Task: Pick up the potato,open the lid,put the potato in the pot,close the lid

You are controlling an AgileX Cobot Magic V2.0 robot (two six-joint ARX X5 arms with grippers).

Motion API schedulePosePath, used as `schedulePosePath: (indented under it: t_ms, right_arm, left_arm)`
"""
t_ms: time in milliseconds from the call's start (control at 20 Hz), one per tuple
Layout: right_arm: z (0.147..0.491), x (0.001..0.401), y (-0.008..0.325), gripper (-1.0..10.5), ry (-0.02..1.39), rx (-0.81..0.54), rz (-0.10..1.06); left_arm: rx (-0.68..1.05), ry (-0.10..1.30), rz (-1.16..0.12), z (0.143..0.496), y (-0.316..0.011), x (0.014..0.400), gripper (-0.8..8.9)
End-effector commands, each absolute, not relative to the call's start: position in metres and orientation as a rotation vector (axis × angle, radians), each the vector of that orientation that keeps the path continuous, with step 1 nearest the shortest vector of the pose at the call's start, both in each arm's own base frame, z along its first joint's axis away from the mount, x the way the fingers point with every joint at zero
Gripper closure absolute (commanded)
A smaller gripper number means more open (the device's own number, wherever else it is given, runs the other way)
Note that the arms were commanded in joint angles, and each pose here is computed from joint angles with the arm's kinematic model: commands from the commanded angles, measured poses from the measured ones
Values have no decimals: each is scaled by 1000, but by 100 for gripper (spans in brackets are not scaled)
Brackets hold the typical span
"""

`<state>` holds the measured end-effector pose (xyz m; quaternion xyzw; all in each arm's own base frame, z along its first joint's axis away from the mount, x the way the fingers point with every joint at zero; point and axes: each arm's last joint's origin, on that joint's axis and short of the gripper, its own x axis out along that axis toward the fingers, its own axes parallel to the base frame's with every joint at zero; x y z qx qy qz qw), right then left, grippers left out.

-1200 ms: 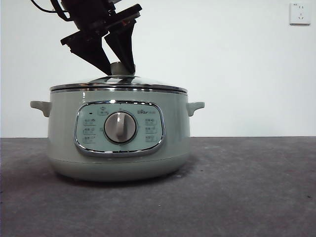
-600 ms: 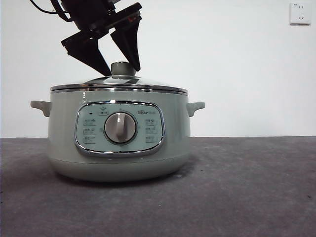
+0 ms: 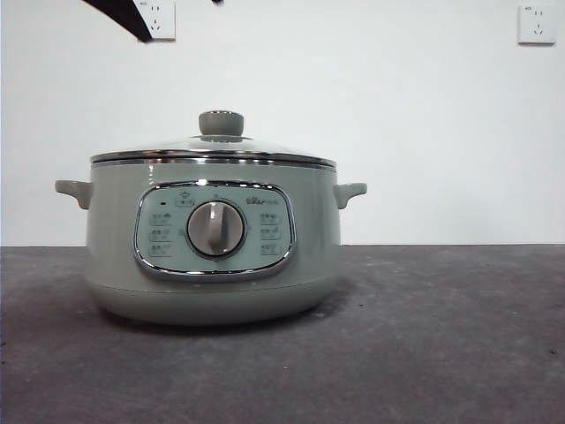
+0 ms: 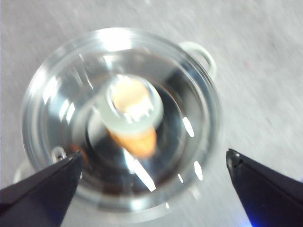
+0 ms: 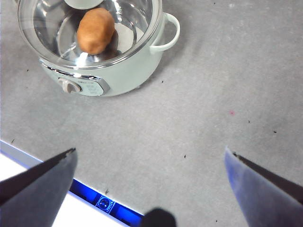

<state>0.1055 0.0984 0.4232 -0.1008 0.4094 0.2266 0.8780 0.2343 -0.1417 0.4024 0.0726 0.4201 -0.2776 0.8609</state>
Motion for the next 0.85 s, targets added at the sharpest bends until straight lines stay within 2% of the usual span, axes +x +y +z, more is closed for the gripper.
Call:
schedulePosePath:
  t_ms: [50, 350, 600, 650, 700, 750, 800, 850]
  right_arm:
    - [419, 105, 98, 164, 884, -217, 461]
    - [419, 105, 98, 164, 885, -215, 461]
    - [419, 105, 98, 164, 886, -212, 460]
    - [419, 105, 98, 189, 886, -210, 459]
    - [419, 105, 99, 531, 894, -207, 475]
    - [419, 105, 99, 984, 895, -204, 489]
    - [419, 105, 99, 910, 895, -188, 474]
    - [419, 105, 99, 951, 895, -189, 470]
  left_arm:
    - [161, 882, -608, 411, -137, 214, 306]
    - [235, 899, -674, 430, -118, 155, 306]
    - [201, 788, -724, 448, -100, 118, 312]
    - [196, 772, -729, 450, -97, 113, 370]
    - [193, 758, -734, 452, -94, 109, 638]
    - [191, 744, -740, 454, -91, 105, 820]
    - [190, 735, -745, 455, -89, 102, 831]
    - [185, 730, -749, 456, -88, 100, 823]
